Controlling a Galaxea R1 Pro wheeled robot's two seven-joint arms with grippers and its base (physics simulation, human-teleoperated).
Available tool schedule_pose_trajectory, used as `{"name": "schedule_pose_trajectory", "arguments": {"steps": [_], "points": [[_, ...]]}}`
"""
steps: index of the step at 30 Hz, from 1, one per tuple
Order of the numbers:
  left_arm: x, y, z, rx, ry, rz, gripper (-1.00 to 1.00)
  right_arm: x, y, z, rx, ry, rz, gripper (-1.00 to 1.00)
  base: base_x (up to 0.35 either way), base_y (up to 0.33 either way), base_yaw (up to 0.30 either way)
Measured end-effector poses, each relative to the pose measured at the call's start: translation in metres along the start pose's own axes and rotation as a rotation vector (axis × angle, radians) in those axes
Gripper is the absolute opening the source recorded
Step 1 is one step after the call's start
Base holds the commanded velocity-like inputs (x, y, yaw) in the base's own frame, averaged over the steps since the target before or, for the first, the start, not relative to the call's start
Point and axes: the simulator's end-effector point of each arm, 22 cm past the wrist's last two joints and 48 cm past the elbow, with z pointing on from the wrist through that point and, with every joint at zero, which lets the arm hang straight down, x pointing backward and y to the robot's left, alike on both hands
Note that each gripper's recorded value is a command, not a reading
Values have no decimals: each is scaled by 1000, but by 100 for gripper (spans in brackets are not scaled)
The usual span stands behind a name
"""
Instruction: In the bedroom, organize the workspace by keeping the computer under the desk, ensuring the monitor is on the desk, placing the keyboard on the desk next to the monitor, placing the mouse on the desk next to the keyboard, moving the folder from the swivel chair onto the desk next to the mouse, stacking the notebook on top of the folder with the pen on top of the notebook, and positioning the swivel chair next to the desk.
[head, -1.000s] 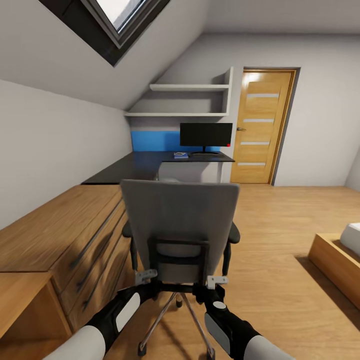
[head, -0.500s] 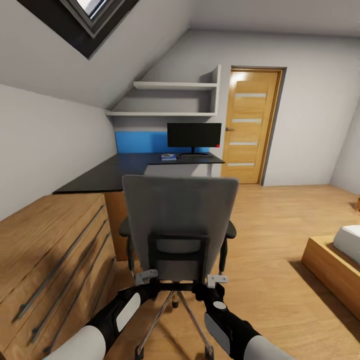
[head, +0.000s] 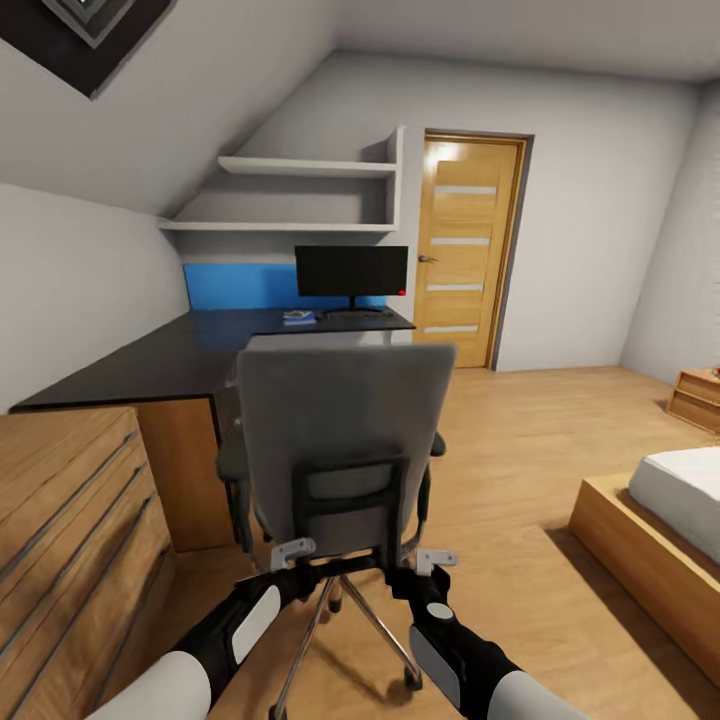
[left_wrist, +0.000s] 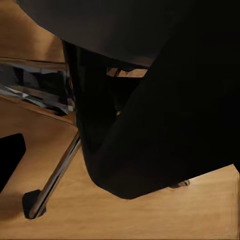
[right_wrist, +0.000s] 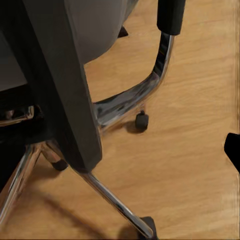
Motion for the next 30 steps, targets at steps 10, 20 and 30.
{"name": "schedule_pose_trajectory", "arguments": {"steps": [10, 20, 30], "points": [[0, 1, 0, -2, 1, 1, 100, -3, 2, 0, -4, -16, -1, 100, 266, 16, -18], [0, 1, 0, -3, 0, 1, 100, -2, 4, -1, -8, -17, -5, 100, 34, 5, 0], [0, 1, 0, -2, 0, 1, 100, -2, 5, -1, -10, -16, -6, 100, 217, 51, 0]]}}
